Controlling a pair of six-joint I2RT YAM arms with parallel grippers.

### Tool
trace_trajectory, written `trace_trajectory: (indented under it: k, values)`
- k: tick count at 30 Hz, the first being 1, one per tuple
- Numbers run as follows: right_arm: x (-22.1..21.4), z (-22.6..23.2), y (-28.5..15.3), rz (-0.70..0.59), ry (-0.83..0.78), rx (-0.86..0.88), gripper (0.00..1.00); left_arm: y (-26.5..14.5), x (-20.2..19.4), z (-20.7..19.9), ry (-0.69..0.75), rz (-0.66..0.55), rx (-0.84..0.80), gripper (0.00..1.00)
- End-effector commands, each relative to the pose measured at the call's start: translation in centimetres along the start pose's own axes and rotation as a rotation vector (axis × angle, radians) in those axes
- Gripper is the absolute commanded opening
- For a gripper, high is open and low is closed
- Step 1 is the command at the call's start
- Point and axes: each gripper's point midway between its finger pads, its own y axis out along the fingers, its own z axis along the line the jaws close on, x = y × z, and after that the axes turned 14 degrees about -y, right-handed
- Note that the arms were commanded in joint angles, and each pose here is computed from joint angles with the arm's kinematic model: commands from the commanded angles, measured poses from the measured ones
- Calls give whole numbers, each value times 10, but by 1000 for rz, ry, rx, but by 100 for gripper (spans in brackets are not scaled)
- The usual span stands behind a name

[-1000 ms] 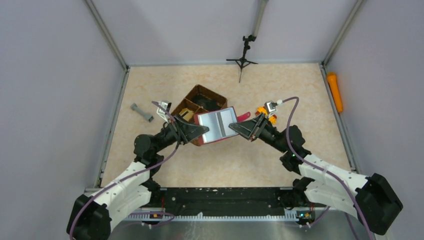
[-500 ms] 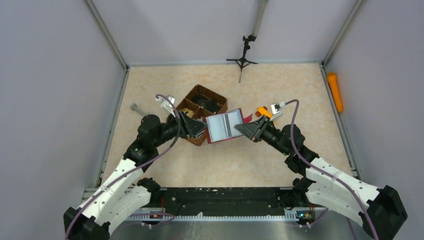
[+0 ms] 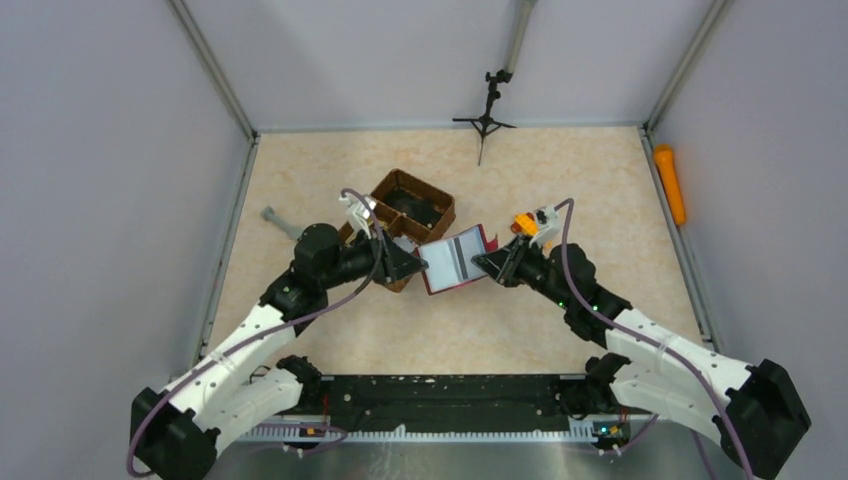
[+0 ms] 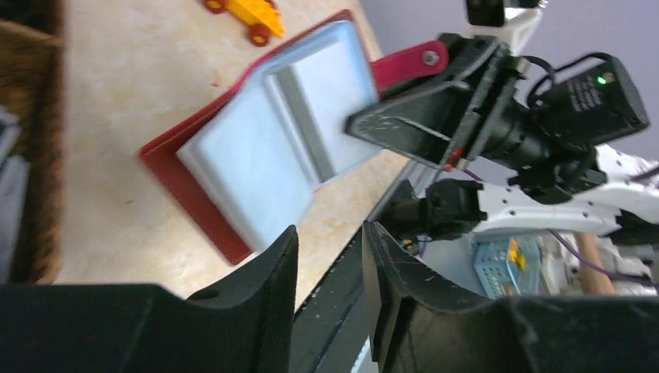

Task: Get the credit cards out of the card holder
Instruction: Remove the credit card from the card holder.

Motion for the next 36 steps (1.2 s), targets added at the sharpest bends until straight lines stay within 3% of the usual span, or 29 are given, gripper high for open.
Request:
trace_trajectory:
  k: [1,14,19,25,36]
  values:
    - [26,28,4,-65,-20,94,7,20,-13,-40,9,77,-193,38]
    - [27,46,-8,-105,50,207,7,52,-18,-26,-7,118,-136,34]
    - [31,57,-17,-128,115,268,5,47,-13,-31,1,51,-208,31]
    - [29,70,-24,-120,187,353,4,42,-16,-46,-5,68,-290,32]
    - [36,83,-36,-158,267,455,2,33,-15,-45,-66,42,-300,33]
